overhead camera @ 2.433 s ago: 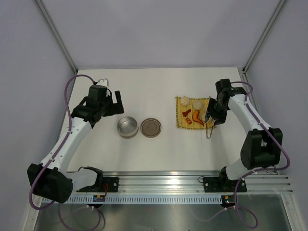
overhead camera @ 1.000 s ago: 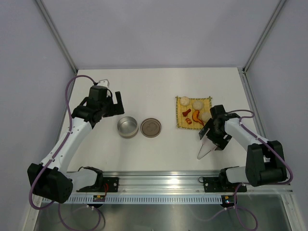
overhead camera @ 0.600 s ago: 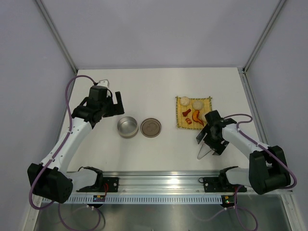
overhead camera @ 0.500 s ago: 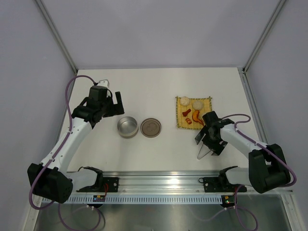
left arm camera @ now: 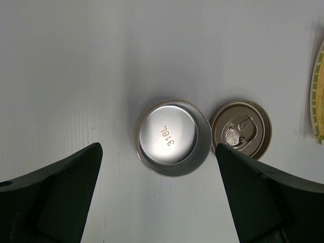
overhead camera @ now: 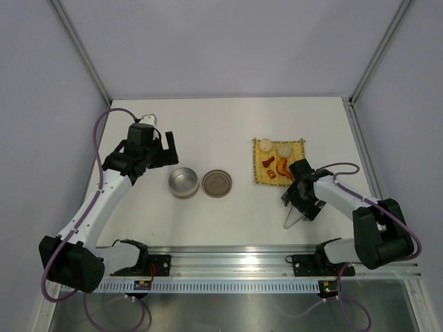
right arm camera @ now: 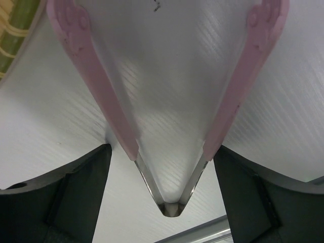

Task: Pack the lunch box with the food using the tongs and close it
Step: Pick up the clamp at the center of the board.

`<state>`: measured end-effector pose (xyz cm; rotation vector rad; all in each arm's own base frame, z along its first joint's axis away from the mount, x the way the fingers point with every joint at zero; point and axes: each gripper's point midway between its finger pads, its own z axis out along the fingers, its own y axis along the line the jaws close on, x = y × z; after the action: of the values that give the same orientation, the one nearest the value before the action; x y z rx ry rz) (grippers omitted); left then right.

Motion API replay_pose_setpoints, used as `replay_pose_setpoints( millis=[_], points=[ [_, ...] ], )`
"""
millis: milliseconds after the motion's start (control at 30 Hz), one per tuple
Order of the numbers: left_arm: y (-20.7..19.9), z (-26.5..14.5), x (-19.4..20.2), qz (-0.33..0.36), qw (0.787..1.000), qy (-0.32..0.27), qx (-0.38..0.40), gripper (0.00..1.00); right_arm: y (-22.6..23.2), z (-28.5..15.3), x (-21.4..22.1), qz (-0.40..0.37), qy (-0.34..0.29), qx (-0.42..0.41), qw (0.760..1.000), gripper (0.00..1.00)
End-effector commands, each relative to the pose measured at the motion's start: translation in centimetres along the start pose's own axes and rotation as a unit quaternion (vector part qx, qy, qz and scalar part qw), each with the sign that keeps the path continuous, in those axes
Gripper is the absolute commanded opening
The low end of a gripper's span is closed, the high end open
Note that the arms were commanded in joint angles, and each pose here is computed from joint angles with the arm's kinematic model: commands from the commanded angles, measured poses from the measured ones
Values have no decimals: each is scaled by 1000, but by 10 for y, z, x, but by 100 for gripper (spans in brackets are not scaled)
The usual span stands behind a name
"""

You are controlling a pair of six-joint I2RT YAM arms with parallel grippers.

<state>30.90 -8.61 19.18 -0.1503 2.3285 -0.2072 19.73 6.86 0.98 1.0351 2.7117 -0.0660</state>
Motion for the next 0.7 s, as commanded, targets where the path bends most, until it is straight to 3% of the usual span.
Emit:
replay_pose_setpoints(
  millis=[0, 200, 233, 400, 567, 667],
  points=[
    [-4, -4, -5, 7, 1000, -13, 13, 99, 10, 7, -8, 9, -17, -1, 1000, 88],
    [-4, -4, -6, 8, 1000, -14, 10, 99, 10, 7, -9, 20, -26, -7, 999, 59],
    [-4, -2, -5, 8, 1000, -9, 9, 99, 9, 6, -9, 20, -27, -4, 999, 48],
    [-7, -2, -10, 7, 1000, -11, 14, 99, 1, -9, -13, 31, -39, -1, 999, 27],
    [-7, 0, -8, 7, 1000, -8, 14, 99, -7, -32, -13, 33, -45, -12, 998, 12],
    [-7, 0, -8, 7, 1000, -7, 14, 99, -5, -51, -15, 10, -42, -31, 999, 12]
  ],
)
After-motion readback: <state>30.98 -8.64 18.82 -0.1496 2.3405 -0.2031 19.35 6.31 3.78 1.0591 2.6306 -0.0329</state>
